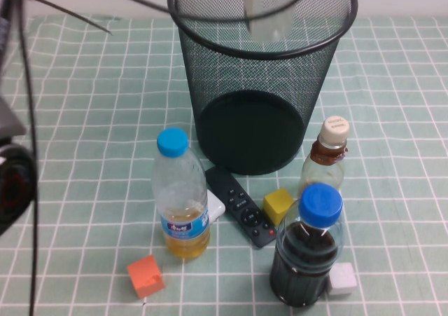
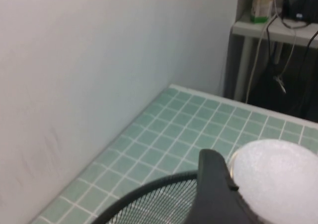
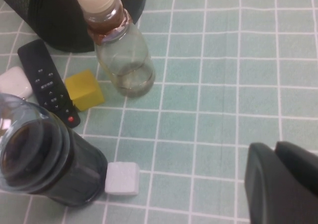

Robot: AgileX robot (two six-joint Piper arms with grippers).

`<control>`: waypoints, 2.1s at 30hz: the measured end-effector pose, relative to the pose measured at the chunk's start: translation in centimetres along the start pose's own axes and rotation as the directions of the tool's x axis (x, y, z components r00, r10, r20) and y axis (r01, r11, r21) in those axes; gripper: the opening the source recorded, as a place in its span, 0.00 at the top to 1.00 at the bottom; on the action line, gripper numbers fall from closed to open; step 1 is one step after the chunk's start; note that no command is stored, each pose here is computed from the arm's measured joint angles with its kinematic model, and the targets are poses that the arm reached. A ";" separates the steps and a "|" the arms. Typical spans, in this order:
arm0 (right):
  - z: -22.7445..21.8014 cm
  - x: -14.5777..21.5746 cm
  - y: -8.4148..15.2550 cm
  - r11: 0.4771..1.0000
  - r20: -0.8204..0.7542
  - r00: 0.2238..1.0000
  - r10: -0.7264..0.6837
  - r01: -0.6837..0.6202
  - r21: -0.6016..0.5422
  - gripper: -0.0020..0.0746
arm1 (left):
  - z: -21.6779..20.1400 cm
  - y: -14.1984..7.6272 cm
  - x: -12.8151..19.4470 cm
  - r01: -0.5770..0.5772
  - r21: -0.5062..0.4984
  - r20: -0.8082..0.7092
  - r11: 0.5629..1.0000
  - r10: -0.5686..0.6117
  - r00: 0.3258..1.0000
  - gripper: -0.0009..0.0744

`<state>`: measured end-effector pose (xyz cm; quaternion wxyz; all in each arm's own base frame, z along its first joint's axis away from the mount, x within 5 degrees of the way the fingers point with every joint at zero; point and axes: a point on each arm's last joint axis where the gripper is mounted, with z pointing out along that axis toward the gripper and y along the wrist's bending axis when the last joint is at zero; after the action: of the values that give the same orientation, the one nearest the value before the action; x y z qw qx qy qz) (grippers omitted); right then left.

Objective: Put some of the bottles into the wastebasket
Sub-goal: Place the bottle in the trash can, then pick up a bottle from the table with right arm

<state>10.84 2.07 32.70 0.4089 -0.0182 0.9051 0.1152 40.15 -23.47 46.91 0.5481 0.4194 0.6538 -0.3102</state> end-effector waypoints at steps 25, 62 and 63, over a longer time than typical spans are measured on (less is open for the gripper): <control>0.7 -0.6 0.4 0.995 -0.033 0.997 -0.075 0.073 -0.062 0.97 | -2.1 -1.5 -1.1 0.011 0.025 -0.084 1.000 -0.009 0.996 0.69; 11.0 -8.3 8.0 0.890 0.050 0.923 -0.382 0.382 -0.250 0.28 | -27.5 -21.3 10.8 0.040 -0.259 -0.159 0.965 -0.083 0.984 0.99; 11.7 -8.3 8.0 0.893 0.052 0.924 -0.378 0.379 -0.244 0.27 | -27.6 -21.4 10.9 0.043 -0.257 -0.156 0.966 -0.086 0.984 0.99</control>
<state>23.98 11.95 32.99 0.4193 -0.2449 0.8619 0.1463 8.05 -7.11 40.82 0.5303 0.3490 0.7446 -0.2063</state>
